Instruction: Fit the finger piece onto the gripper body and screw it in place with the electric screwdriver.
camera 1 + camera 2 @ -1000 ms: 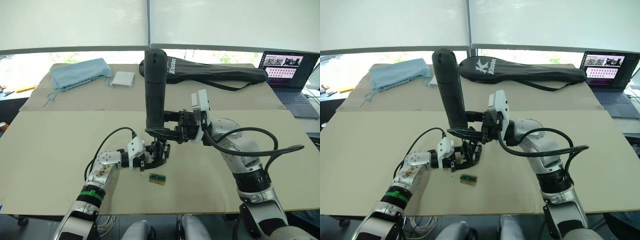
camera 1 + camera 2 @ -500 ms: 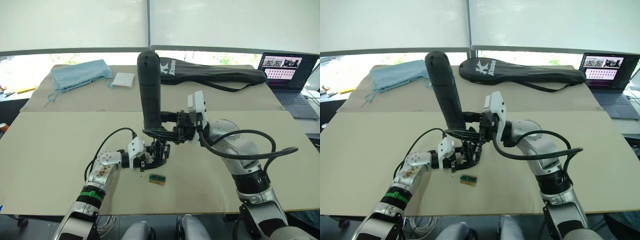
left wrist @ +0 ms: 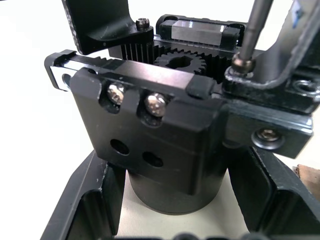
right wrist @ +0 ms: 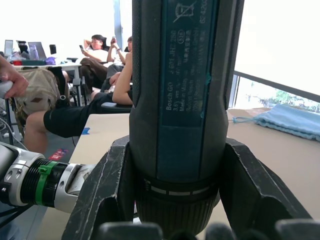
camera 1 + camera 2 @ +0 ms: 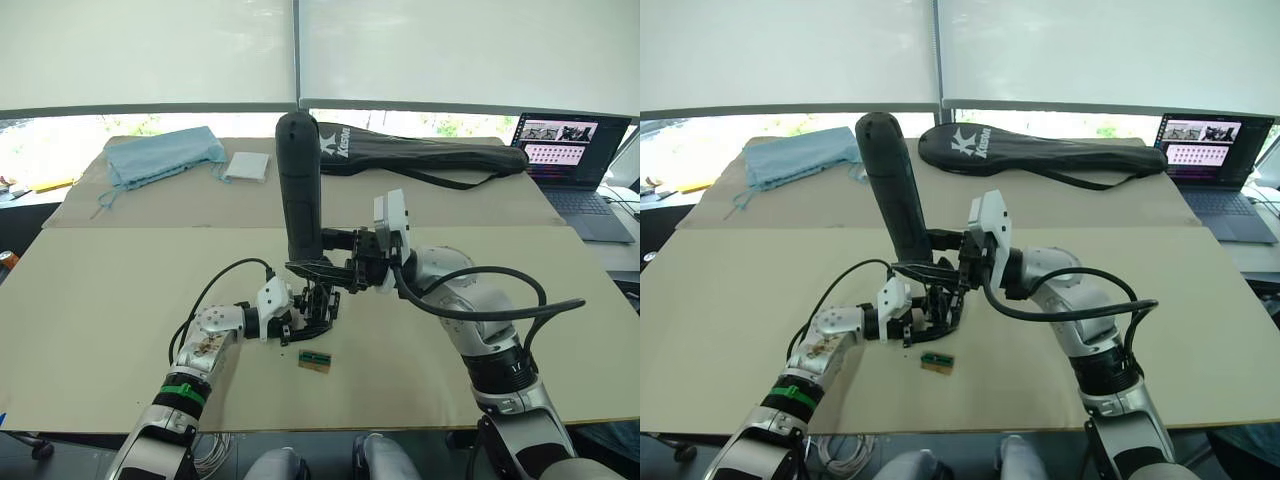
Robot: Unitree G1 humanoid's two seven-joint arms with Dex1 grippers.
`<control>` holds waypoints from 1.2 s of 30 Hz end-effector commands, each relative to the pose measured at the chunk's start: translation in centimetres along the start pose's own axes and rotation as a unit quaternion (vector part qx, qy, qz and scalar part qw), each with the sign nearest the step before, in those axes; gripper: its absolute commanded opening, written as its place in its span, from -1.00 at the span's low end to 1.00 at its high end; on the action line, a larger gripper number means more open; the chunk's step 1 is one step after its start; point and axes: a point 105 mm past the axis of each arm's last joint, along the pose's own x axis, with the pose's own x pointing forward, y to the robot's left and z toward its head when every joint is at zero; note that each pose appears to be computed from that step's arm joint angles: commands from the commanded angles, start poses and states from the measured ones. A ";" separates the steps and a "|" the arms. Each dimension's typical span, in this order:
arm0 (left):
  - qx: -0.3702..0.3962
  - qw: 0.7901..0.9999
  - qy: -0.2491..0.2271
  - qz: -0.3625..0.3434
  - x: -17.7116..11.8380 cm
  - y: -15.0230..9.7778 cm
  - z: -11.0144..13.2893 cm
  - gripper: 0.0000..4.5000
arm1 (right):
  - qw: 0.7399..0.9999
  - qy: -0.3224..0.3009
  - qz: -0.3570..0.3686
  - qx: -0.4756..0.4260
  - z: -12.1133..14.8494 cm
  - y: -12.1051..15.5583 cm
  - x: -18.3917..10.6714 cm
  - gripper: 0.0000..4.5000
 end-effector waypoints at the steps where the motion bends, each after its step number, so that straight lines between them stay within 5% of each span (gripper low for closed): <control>1: -0.013 1.000 0.006 -0.016 0.2 -0.9 -0.7 0.08 | 0.996 0.069 -0.003 0.060 -4.5 0.6 -0.2 -0.15; 9: -0.014 1.000 0.006 -0.015 0.1 -1.0 -0.9 0.08 | 0.997 0.054 0.009 0.057 -3.1 0.7 -0.1 -0.15; 22: -0.031 0.999 0.023 -0.004 0.2 -1.0 -1.8 0.08 | 0.993 -0.091 0.063 -0.036 8.1 1.0 -0.1 -0.15; 32: -0.016 0.999 0.031 0.006 0.4 -0.9 -2.0 0.08 | 0.984 -0.136 0.072 -0.085 9.8 1.3 -1.8 -0.15; 33: -0.016 0.999 0.035 0.018 0.3 -0.6 -2.1 0.43 | 0.984 -0.141 0.072 -0.087 10.0 1.4 -2.0 -0.15; 36: -0.031 0.999 0.026 0.030 -0.3 -0.4 -2.2 0.93 | 0.981 -0.153 0.071 -0.094 10.7 1.7 -2.5 -0.15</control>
